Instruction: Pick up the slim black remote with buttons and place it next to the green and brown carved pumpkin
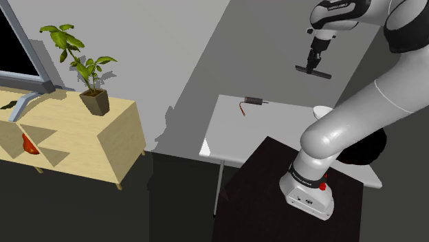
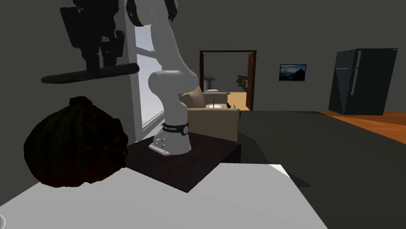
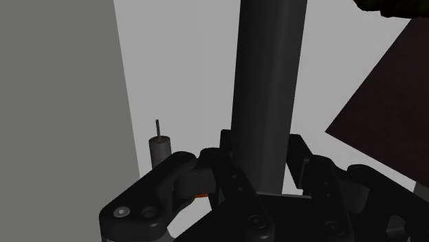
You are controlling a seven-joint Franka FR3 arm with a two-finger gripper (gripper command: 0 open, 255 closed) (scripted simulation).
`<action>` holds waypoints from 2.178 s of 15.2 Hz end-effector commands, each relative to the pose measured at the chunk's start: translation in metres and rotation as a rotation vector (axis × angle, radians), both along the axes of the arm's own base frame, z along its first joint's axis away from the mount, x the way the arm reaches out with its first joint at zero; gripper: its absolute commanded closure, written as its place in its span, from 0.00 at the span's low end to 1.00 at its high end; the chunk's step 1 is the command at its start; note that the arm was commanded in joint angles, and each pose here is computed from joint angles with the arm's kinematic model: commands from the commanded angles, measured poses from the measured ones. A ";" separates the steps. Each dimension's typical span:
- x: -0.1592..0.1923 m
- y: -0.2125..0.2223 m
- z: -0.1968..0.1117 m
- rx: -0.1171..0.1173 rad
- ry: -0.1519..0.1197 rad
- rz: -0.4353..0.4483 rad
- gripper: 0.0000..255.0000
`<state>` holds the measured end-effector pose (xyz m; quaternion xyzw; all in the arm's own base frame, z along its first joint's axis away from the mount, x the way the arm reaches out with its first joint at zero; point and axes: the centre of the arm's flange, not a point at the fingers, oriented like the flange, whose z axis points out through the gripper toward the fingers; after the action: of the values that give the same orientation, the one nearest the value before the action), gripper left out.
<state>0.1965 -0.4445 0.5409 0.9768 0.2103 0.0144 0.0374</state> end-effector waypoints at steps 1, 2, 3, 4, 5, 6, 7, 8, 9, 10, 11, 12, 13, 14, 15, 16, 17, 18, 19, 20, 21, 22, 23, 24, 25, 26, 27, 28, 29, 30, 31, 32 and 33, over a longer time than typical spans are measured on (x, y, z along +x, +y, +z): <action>-0.012 -0.028 0.000 -0.003 0.001 0.001 1.00; -0.019 -0.040 0.000 -0.003 0.001 0.001 1.00; -0.025 -0.051 0.000 -0.003 0.001 0.001 1.00; -0.031 -0.063 0.000 -0.003 0.001 0.001 1.00; -0.037 -0.075 0.000 -0.003 0.001 0.001 1.00; -0.043 -0.086 0.000 -0.003 0.001 0.001 1.00; -0.049 -0.098 0.000 -0.003 0.001 0.001 1.00; -0.058 -0.115 0.000 -0.003 0.001 0.001 1.00; -0.058 -0.115 -0.006 -0.003 0.001 0.001 1.00; -0.058 -0.115 -0.011 -0.003 0.001 0.001 1.00; -0.058 -0.115 -0.016 -0.003 0.001 0.001 1.00; -0.058 -0.115 -0.022 -0.003 0.001 0.001 1.00; -0.058 -0.115 -0.027 -0.003 0.001 0.001 1.00; -0.058 -0.115 -0.032 -0.003 0.001 0.001 1.00; -0.058 -0.115 -0.037 -0.003 0.001 0.001 1.00; -0.058 -0.115 -0.043 -0.003 0.001 0.001 1.00; -0.058 -0.115 -0.048 -0.003 0.001 0.001 1.00; -0.058 -0.115 -0.053 -0.003 0.001 0.001 1.00; -0.058 -0.115 -0.059 -0.003 0.001 0.001 1.00; -0.058 -0.115 -0.064 -0.003 0.001 0.001 1.00; -0.058 -0.115 -0.069 -0.003 0.001 0.001 1.00; -0.058 -0.115 -0.074 -0.003 0.001 0.001 1.00; -0.058 -0.115 -0.080 -0.003 0.001 0.001 1.00; -0.058 -0.115 -0.085 -0.003 0.001 0.001 1.00; -0.058 -0.115 -0.090 -0.003 0.001 0.001 1.00; -0.058 -0.115 -0.096 -0.003 0.001 0.001 1.00; -0.058 -0.115 -0.101 -0.003 0.001 0.001 1.00; -0.058 -0.115 -0.106 -0.003 0.001 0.001 1.00; -0.058 -0.115 -0.111 -0.003 0.001 0.001 1.00; -0.058 -0.115 -0.117 -0.003 0.001 0.001 1.00; -0.058 -0.115 -0.122 -0.003 0.001 0.001 1.00; -0.058 -0.115 -0.127 -0.003 0.001 0.001 1.00; -0.058 -0.115 -0.132 -0.003 0.001 0.001 1.00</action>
<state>0.1391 -0.5590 0.4140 0.9766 0.2110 0.0136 0.0382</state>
